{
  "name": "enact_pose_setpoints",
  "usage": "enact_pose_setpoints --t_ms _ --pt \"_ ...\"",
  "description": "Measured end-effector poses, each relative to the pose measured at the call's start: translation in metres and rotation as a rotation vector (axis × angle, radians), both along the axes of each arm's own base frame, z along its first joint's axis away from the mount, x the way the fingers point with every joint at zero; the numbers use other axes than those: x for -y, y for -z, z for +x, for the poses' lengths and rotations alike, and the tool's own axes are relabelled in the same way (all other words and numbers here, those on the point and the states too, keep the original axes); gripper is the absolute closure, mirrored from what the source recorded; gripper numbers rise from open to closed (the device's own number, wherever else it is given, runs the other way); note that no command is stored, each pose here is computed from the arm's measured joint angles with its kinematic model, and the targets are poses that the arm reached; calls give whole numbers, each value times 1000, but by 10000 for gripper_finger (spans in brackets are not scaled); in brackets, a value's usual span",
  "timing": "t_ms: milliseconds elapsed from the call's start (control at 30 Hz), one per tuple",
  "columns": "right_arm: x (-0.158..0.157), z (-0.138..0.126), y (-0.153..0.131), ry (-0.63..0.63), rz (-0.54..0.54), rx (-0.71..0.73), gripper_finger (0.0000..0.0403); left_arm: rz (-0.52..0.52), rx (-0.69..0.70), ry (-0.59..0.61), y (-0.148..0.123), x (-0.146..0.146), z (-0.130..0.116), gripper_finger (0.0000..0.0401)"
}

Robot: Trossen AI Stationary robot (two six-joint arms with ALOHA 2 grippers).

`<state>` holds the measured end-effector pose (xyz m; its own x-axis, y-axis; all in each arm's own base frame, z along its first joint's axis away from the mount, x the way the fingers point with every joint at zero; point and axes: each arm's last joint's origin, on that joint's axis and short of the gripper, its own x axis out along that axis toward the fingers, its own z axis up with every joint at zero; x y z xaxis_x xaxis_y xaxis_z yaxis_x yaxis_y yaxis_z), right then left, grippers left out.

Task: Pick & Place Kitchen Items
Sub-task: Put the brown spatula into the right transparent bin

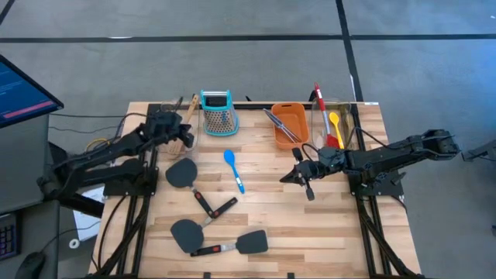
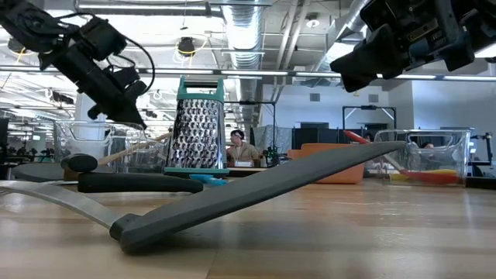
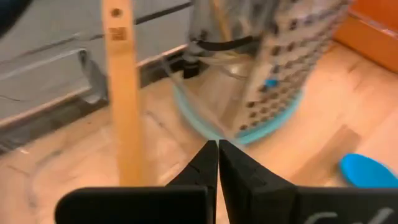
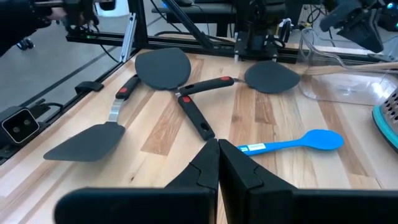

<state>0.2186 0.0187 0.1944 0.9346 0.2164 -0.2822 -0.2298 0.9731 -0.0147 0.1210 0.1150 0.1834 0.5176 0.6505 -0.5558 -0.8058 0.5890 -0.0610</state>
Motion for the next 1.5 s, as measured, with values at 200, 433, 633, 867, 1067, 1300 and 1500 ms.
enact_pose_setpoints --t_ms 200,433,633,867,1067,1300,1500 --pt "0 0 0 1 2 -6 403 -32 10 -77 2 -18 -18 399" --pt "0 0 1 -3 -14 -12 403 -27 6 -108 2 -22 -21 376" --pt "0 0 1 -3 -27 -9 403 -88 -48 -109 15 -27 -17 298" --pt "0 0 1 -3 -27 -9 403 -97 -58 -144 28 -39 -6 205" --pt "1 0 1 2 -28 -9 403 -84 -74 -146 29 -38 -3 175" --pt "1 0 1 3 -28 -9 403 -91 -76 -148 31 -37 -4 182" --pt "1 0 1 3 -28 -10 403 -85 -72 -155 34 -37 -5 187"
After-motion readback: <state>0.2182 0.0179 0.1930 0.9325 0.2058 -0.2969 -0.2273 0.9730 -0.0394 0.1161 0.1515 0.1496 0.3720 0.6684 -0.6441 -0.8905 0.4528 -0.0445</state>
